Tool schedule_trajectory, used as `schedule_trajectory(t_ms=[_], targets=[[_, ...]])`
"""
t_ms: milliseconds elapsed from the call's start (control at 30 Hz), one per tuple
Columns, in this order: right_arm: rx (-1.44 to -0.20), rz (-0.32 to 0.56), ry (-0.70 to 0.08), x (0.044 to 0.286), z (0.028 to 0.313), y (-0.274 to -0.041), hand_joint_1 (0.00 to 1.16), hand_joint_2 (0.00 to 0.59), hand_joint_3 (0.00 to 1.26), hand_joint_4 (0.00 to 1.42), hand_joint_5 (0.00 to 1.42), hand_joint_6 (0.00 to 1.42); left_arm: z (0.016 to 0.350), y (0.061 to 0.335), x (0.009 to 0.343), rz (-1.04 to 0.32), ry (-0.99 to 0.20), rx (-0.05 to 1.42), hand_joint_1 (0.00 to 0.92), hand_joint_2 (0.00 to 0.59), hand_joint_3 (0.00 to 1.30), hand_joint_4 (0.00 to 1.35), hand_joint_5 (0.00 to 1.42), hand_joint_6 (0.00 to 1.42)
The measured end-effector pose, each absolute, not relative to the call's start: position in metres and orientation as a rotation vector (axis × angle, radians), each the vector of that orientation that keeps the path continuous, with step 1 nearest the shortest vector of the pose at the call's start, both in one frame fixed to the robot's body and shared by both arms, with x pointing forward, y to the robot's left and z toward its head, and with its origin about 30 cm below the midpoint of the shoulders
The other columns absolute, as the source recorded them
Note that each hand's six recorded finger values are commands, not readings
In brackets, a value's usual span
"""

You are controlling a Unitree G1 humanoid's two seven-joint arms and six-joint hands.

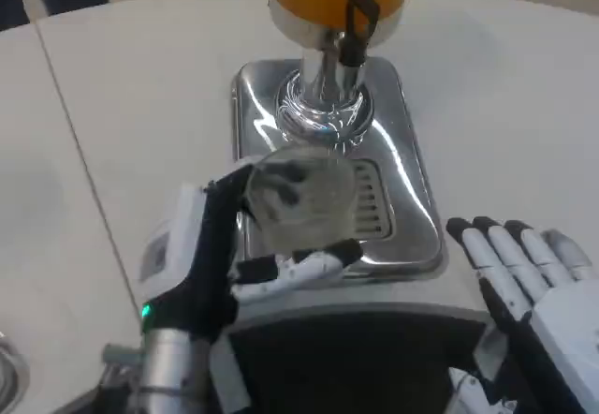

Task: Grasp the cup under the faucet to collect the drink, then remove the cup.

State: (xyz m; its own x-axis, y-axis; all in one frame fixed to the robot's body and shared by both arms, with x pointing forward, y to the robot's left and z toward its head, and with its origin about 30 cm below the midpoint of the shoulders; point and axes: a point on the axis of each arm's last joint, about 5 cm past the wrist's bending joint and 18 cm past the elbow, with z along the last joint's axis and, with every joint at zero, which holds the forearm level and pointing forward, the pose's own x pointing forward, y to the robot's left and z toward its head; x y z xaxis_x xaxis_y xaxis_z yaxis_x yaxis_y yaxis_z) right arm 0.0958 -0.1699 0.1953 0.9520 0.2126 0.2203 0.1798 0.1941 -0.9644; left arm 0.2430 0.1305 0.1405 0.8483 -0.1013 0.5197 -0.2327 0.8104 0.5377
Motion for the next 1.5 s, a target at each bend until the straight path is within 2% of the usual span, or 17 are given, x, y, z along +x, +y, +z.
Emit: schedule_trajectory(t_ms=[267,533,600,1000,1233,1333,1400,1433,1500], targets=[[-1.382,-0.002,-0.311,0.097,0.197,-0.169,0.28,0.586,0.00,0.00,0.00,0.00,0.134,0.111,0.281,0.058,-0.504,0.649,0.683,0.066,1.12,1.14,1.42,1.42],[-1.379,-0.017,-0.289,0.094,0.199,-0.167,0.28,0.586,0.00,0.00,0.00,0.00,0.145,0.092,0.311,0.110,-0.512,0.657,0.679,0.078,1.09,1.11,1.41,1.42],[-1.374,-0.030,-0.305,0.092,0.202,-0.166,0.28,0.586,0.00,0.00,0.00,0.00,0.146,0.087,0.314,0.115,-0.514,0.660,0.675,0.081,1.08,1.10,1.41,1.42],[-1.378,-0.027,-0.276,0.093,0.203,-0.166,0.28,0.586,0.00,0.00,0.00,0.00,0.140,0.076,0.317,0.169,-0.526,0.677,0.674,0.093,1.05,1.09,1.38,1.42],[-1.379,-0.040,-0.257,0.094,0.203,-0.166,0.28,0.586,0.00,0.00,0.00,0.00,0.132,0.077,0.316,0.235,-0.589,0.750,0.656,0.110,0.95,1.13,1.35,1.42],[-1.376,-0.033,-0.267,0.096,0.203,-0.164,0.28,0.586,0.00,0.00,0.00,0.00,0.130,0.081,0.317,0.261,-0.588,0.754,0.611,0.113,0.74,0.95,1.20,1.41],[-1.376,-0.031,-0.272,0.097,0.204,-0.163,0.28,0.586,0.00,0.00,0.00,0.00,0.130,0.084,0.317,0.271,-0.586,0.760,0.566,0.103,0.55,0.64,1.00,1.22],[-1.371,-0.033,-0.275,0.098,0.204,-0.162,0.28,0.586,0.00,0.00,0.00,0.00,0.130,0.084,0.318,0.273,-0.586,0.762,0.533,0.093,0.46,0.53,0.94,1.18],[-1.376,-0.035,-0.272,0.098,0.204,-0.162,0.28,0.586,0.00,0.00,0.00,0.00,0.130,0.085,0.318,0.271,-0.580,0.758,0.482,0.083,0.36,0.41,0.90,1.14]])
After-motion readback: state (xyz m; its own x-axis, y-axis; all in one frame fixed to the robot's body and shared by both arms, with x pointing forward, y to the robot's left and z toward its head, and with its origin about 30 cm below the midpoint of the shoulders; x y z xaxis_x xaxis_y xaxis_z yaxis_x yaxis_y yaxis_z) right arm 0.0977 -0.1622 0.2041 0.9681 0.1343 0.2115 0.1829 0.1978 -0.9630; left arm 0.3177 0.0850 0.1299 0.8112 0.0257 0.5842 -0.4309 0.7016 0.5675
